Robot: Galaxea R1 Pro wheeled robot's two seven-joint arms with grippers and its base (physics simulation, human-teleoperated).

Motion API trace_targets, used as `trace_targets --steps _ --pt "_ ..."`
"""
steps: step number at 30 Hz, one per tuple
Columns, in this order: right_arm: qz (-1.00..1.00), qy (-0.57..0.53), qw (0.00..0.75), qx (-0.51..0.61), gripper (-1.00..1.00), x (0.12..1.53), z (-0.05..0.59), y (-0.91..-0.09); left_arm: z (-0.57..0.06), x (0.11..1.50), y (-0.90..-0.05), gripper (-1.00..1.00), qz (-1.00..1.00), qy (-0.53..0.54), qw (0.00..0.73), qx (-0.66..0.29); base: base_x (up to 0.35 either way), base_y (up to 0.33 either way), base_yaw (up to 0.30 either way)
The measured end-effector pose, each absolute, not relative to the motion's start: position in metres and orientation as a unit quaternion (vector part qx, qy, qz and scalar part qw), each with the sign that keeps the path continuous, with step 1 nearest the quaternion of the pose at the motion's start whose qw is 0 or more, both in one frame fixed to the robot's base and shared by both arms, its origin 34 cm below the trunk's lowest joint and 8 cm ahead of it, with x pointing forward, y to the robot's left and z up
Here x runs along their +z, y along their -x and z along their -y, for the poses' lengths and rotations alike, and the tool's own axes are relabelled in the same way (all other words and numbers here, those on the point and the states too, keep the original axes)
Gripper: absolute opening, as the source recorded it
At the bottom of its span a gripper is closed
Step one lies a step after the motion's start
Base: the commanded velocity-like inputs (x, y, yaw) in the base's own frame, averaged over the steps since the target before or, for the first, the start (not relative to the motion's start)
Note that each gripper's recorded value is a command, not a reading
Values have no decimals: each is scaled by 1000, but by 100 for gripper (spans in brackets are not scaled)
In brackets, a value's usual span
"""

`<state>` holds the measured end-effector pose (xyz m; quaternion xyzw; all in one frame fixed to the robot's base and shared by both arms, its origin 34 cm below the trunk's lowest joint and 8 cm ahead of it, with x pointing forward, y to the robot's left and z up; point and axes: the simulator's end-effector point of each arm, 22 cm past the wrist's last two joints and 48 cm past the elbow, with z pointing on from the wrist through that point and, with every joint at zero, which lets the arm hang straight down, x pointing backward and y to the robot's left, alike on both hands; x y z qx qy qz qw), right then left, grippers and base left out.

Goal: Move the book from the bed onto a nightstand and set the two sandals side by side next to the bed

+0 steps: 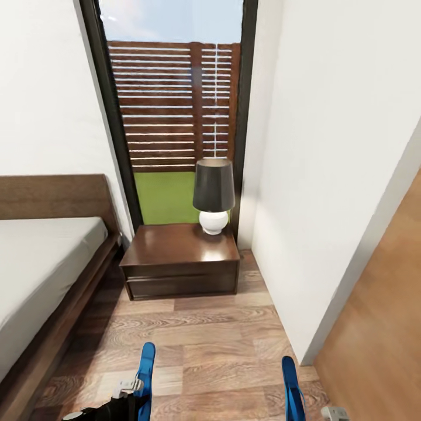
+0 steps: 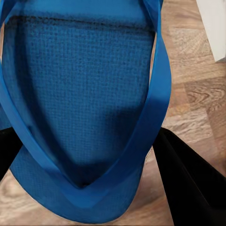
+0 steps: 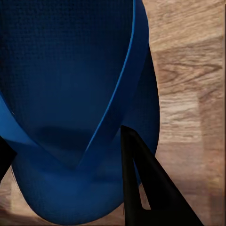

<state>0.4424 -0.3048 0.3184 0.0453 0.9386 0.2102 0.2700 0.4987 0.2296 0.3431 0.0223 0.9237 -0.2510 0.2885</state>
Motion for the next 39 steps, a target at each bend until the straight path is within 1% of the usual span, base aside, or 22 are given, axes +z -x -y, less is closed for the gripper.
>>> trace_targets --steps 17,34,39 --pt "-939 -45 270 210 -100 318 303 -442 -230 343 -499 -100 -924 -22 288 -251 271 -159 14" --pt "-938 -46 270 211 -100 318 303 -443 -230 343 -499 -100 -924 -22 289 -251 265 -112 252" --pt "-939 -46 270 211 -100 318 303 -443 -230 343 -499 -100 -924 -21 289 -251 143 -34 275"
